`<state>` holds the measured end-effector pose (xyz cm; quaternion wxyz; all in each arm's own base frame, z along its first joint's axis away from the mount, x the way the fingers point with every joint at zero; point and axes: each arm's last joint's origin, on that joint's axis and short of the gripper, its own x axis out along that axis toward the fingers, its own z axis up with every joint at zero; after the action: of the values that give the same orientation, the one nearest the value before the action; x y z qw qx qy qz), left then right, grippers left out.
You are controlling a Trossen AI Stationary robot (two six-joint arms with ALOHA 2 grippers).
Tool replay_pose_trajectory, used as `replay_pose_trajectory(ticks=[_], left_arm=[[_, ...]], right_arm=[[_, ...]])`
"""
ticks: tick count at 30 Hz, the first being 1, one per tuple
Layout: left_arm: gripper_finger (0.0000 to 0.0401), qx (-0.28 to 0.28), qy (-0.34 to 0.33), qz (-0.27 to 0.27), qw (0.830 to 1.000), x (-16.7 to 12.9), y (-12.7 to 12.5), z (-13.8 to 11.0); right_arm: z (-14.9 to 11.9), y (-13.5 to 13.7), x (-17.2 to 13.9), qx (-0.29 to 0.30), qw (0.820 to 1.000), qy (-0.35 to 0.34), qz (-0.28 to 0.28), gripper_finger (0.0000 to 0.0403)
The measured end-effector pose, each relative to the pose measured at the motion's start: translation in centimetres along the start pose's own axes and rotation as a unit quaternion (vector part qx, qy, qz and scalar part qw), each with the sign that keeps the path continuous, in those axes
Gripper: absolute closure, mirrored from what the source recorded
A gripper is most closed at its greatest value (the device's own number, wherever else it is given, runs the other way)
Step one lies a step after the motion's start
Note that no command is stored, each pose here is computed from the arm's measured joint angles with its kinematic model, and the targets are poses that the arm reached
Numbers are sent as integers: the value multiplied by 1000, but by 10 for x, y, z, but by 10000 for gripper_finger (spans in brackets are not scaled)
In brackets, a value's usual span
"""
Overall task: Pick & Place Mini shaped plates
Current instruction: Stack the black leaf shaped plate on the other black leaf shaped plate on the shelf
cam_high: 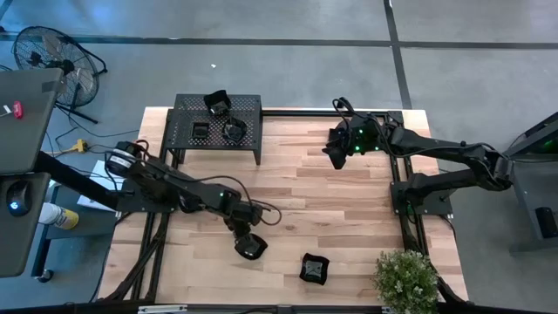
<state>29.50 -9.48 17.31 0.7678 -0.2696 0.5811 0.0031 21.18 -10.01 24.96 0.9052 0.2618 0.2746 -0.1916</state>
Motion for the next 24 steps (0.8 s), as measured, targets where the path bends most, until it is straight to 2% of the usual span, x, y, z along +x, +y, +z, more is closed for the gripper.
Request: replay_pose_trajectory(ticks=[7,11,14,17,20,24], left_arm=[[398,-61,-70,-30,995,-44,8,12],[399,-135,-159,-50,977,-89,22,22],[399,-237,-236,-62,940,-129,41,24],[400,-346,-308,-73,883,-166,63,19],[400,-403,-361,-57,839,-194,84,8],[400,-485,-394,-29,780,-215,111,-4]], right_arm=[[1,0,0,-9,1000,-4,1,268],[1,0,0,-10,1000,-5,1,268],[1,0,0,-10,1000,-5,1,268],[2,1,0,-11,1000,-8,2,268],[2,1,0,-11,1000,-12,3,268],[4,1,0,-13,1000,-22,5,268]])
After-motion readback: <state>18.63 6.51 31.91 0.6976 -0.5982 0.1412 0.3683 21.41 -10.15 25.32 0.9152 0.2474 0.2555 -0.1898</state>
